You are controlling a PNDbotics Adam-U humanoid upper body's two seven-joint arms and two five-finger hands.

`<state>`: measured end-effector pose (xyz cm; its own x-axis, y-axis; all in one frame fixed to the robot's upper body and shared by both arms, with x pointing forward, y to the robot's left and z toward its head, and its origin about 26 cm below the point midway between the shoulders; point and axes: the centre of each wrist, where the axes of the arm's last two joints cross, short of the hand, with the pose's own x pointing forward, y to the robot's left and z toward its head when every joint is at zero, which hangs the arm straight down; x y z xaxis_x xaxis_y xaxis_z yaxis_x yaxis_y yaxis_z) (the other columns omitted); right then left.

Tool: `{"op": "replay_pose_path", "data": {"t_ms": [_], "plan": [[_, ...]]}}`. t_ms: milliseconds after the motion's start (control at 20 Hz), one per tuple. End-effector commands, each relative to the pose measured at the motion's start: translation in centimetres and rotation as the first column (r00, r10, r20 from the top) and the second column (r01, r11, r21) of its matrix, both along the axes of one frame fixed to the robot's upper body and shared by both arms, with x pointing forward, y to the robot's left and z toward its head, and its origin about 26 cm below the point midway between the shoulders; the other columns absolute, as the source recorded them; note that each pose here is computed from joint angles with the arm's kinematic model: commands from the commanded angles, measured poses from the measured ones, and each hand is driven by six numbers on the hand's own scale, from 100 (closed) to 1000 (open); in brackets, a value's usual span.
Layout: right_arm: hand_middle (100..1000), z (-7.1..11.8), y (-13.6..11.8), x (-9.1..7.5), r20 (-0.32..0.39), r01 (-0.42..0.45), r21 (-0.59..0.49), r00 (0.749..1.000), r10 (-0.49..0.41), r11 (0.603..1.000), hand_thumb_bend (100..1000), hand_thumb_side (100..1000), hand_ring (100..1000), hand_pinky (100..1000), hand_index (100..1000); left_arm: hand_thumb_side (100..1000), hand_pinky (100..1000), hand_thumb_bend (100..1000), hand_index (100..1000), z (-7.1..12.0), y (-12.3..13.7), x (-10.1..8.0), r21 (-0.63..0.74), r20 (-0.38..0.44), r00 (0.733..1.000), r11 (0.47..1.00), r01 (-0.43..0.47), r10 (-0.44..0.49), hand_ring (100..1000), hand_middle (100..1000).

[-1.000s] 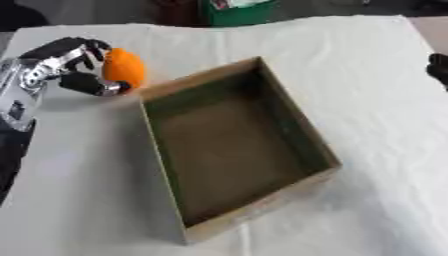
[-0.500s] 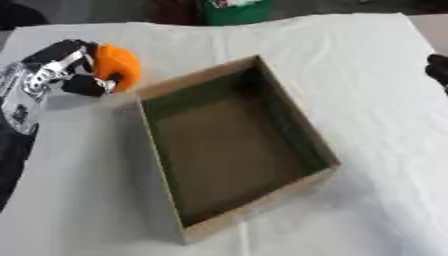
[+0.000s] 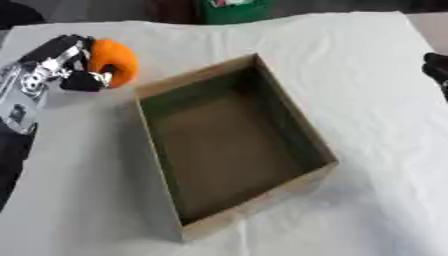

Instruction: Pick up objects on the table and place them in the box.

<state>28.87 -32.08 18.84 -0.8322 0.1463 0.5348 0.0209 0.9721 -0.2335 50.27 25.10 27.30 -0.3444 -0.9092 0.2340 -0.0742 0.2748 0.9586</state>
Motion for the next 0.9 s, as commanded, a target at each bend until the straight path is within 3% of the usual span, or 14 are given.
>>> {"op": "replay_pose_path", "data": {"t_ms": [50, 350, 550, 700, 900], "plan": [[707, 0.7, -0.1, -0.3, 0.022, 0.009, -0.010, 1.000, -0.009, 1.000, 100, 1000, 870, 911, 871, 357, 333, 100, 729, 3.4, 0.9, -1.1, -0.028, 0.141, 0.990, 1.000, 0.007, -0.003, 552, 597], [707, 0.8, -0.2, -0.3, 0.020, 0.006, 0.002, 1.000, -0.006, 1.000, 100, 1000, 869, 911, 870, 360, 324, 100, 725, 7.5, -0.5, -4.1, -0.072, 0.387, 0.922, 0.995, 0.063, -0.030, 542, 585], [707, 1.0, -0.2, -0.3, 0.015, 0.005, 0.012, 1.000, -0.005, 1.000, 100, 1000, 868, 910, 870, 365, 309, 100, 712, 9.3, -2.8, -6.7, -0.080, 0.480, 0.872, 0.985, 0.151, -0.095, 538, 575], [706, 1.0, -0.3, -0.3, 0.009, 0.006, 0.022, 1.000, -0.007, 1.000, 100, 1000, 866, 909, 869, 367, 302, 100, 706, 9.1, -5.4, -8.2, -0.053, 0.510, 0.846, 0.976, 0.211, -0.156, 537, 571], [705, 1.0, -0.4, -0.3, 0.011, 0.013, 0.040, 1.000, -0.013, 0.999, 100, 1000, 865, 907, 868, 364, 297, 100, 696, 7.8, -8.3, -9.0, -0.013, 0.494, 0.841, 0.965, 0.262, -0.221, 531, 560]]}}
